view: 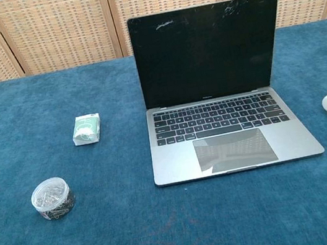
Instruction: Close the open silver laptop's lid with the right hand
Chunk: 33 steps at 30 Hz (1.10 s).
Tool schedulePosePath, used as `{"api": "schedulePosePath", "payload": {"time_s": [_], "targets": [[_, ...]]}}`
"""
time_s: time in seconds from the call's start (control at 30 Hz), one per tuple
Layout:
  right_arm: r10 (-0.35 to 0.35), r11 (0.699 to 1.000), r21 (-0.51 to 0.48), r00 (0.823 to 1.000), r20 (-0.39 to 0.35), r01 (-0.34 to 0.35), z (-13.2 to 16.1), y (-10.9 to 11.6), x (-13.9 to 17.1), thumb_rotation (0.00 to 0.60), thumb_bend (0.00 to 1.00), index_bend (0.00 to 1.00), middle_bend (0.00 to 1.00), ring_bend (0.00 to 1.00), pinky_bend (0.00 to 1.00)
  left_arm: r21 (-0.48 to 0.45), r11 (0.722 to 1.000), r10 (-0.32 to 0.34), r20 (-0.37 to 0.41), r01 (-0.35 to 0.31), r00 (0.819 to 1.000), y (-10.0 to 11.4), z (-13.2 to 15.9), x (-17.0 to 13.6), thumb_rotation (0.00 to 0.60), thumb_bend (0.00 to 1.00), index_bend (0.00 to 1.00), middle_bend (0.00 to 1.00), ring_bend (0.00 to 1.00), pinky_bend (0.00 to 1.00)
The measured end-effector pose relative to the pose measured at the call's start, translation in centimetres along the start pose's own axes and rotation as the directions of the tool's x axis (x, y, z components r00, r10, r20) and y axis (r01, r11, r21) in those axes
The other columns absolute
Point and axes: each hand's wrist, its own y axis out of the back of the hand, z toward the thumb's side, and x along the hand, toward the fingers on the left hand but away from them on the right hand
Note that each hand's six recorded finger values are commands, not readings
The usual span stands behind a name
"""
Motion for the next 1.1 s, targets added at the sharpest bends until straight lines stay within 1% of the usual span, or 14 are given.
{"api": "schedulePosePath", "payload": {"time_s": [1.1], "targets": [[-0.006, 1.0, -0.006, 1.0, -0.009, 0.006, 0.45, 0.06, 0.13, 0.6, 0.05, 0.03, 0.0, 0.0, 0.0, 0.001, 1.0, 0.015, 0.013, -0.015, 1.0, 0.19, 0.29, -0.12, 0.6, 0.0, 0.0, 0.0, 0.0, 0.0]]}}
